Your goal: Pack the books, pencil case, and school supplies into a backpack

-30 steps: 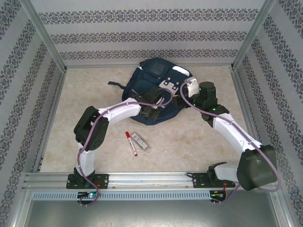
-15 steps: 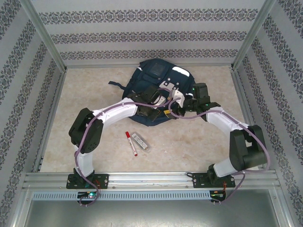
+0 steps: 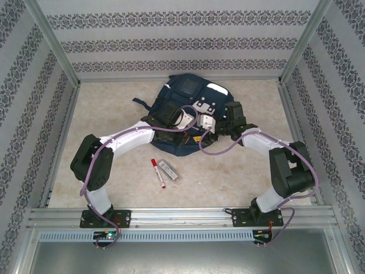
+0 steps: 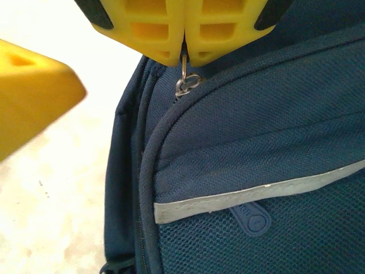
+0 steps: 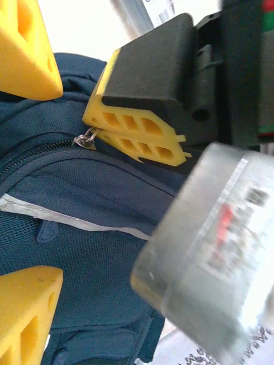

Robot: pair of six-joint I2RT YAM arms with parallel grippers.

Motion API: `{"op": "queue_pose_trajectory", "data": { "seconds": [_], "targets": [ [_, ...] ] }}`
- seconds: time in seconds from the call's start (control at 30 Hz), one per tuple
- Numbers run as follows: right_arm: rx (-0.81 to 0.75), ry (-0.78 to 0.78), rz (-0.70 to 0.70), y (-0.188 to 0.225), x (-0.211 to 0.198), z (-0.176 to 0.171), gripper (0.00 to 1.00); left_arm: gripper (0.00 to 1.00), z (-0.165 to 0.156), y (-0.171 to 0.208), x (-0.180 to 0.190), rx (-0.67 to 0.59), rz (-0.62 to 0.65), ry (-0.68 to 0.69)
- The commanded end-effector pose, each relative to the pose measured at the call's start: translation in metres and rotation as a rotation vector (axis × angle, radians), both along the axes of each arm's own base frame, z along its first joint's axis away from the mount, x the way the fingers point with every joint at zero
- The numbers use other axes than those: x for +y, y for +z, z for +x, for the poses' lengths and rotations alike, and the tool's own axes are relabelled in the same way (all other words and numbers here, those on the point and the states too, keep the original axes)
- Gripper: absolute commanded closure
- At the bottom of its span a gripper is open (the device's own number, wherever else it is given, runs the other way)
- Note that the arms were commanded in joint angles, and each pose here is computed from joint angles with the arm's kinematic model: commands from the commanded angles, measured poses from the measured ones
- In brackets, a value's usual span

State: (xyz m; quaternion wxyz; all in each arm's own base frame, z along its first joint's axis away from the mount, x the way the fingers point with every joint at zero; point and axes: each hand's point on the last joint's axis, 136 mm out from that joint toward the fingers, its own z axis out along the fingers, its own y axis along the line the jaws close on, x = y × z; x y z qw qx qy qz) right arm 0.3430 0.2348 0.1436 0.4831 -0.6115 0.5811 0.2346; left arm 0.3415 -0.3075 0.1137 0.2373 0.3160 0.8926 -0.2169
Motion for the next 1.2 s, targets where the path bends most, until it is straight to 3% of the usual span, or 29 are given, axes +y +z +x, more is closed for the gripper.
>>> {"op": "queue_pose_trajectory", "data": {
  "seconds": [0.0, 0.13, 0.33, 0.57, 0.7, 0.77, 0.9, 1.03, 1.1, 1.17],
  "targets": [
    [-0.030, 0.060, 0.007, -0.004, 0.004, -0.004, 0.27, 1.00, 0.003, 0.034, -0.009, -0.042, -0.133, -0.014],
    [-0.008, 0.067, -0.007, -0.009, 0.007, 0.000, 0.38, 1.00, 0.000, 0.038, -0.011, -0.052, -0.157, -0.049],
    [-0.017, 0.112, -0.052, -0.018, 0.010, -0.006, 0.40, 1.00, 0.004, 0.043, -0.008, -0.053, -0.186, -0.034],
    [-0.081, 0.087, -0.135, -0.024, 0.011, 0.001, 0.73, 1.00, 0.009, 0.052, -0.004, -0.055, -0.242, -0.037],
    [-0.136, 0.040, -0.194, -0.029, 0.002, 0.002, 0.90, 1.00, 0.025, 0.049, 0.030, -0.036, -0.258, 0.042],
    [-0.142, 0.004, -0.205, -0.027, -0.010, 0.005, 1.00, 1.00, 0.033, 0.033, 0.057, -0.027, -0.189, 0.098],
    [-0.151, -0.067, -0.217, -0.024, -0.028, 0.014, 1.00, 1.00, 0.046, -0.004, 0.107, -0.004, -0.050, 0.225],
    [-0.149, -0.102, -0.227, -0.025, -0.034, 0.020, 0.98, 1.00, 0.051, -0.009, 0.110, 0.031, -0.086, 0.260],
    [-0.141, -0.087, -0.197, -0.021, -0.030, 0.016, 0.70, 1.00, 0.053, 0.001, 0.096, 0.041, -0.176, 0.248],
    [-0.121, -0.053, -0.142, -0.009, -0.021, 0.007, 0.58, 1.00, 0.053, 0.015, 0.081, 0.044, -0.262, 0.244]
  ]
}}
